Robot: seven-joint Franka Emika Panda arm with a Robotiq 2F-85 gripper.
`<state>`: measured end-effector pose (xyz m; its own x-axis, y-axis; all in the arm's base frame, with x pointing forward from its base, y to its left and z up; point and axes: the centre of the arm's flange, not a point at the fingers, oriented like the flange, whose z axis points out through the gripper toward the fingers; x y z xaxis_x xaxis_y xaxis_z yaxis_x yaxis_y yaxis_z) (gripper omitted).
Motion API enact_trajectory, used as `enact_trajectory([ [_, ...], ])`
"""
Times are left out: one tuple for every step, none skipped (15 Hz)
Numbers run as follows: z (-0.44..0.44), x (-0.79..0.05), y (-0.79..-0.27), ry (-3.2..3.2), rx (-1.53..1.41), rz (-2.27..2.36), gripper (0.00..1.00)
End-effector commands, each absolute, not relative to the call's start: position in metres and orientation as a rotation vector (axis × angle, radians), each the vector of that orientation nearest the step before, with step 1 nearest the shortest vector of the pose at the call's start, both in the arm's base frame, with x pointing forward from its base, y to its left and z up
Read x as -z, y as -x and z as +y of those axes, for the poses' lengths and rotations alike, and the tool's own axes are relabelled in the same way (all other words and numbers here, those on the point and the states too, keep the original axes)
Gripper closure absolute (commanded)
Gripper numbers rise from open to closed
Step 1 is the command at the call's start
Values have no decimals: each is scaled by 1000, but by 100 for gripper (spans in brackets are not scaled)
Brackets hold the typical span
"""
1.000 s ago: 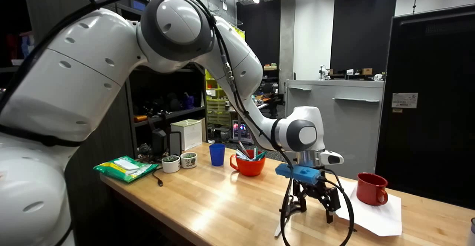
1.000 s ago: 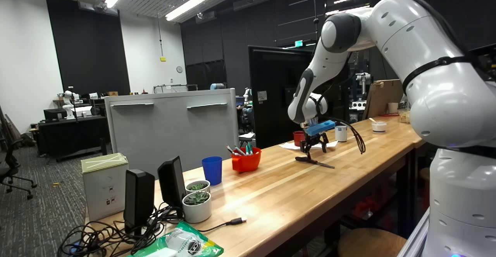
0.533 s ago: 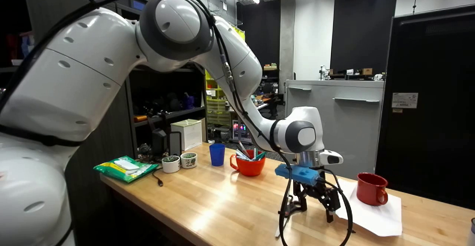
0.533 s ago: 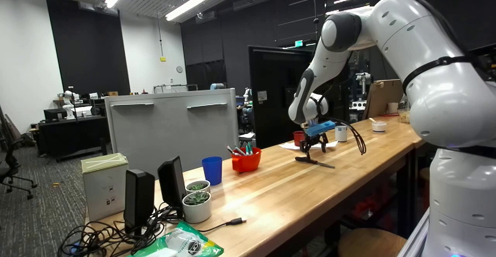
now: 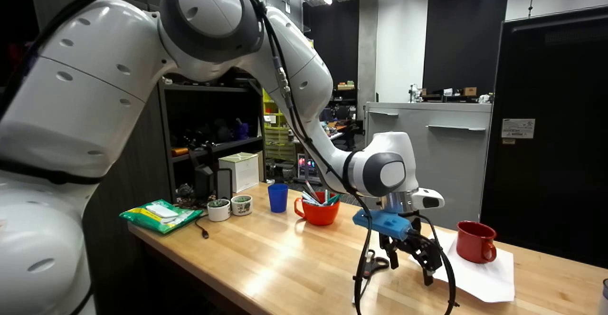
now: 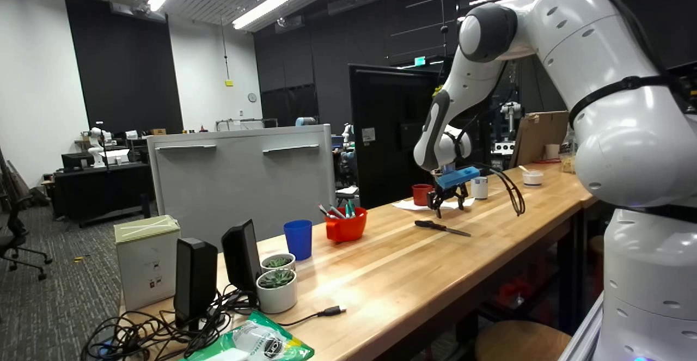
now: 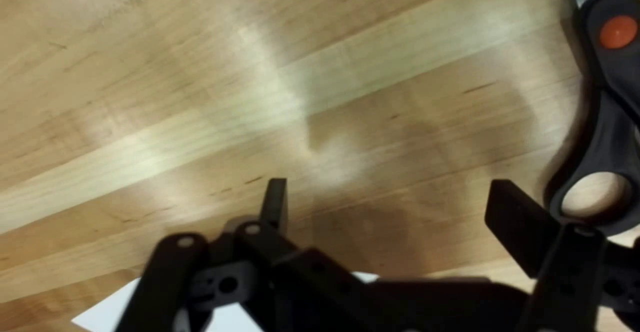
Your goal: Move the black pair of scissors to the right and turn it in the opposite direction
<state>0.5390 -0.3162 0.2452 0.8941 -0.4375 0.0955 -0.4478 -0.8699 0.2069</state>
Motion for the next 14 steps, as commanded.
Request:
enact_trajectory([
  [-316, -247, -537, -2838, -69, -676, 0],
  [-316, -248, -536, -2839, -70, -677, 0],
  [-315, -248, -536, -2839, -71, -677, 0],
  [-315, -248, -535, -2840, -70, -676, 0],
  [-315, -248, -535, -2840, -70, -676, 0],
  [-318, -244, -535, -2836, -68, -687, 0],
  [-320, -245, -532, -2838, -83, -678, 0],
  [-320, -247, -531, -2835, -94, -667, 0],
  [-319, -252, -530, -2830, -112, -653, 0],
  [-318, -260, -529, -2821, -133, -637, 0],
  [-317, -269, -529, -2814, -156, -616, 0],
  [-315, -276, -528, -2807, -178, -595, 0],
  [-312, -281, -528, -2807, -192, -553, 0],
  [-308, -287, -529, -2810, -202, -506, 0],
])
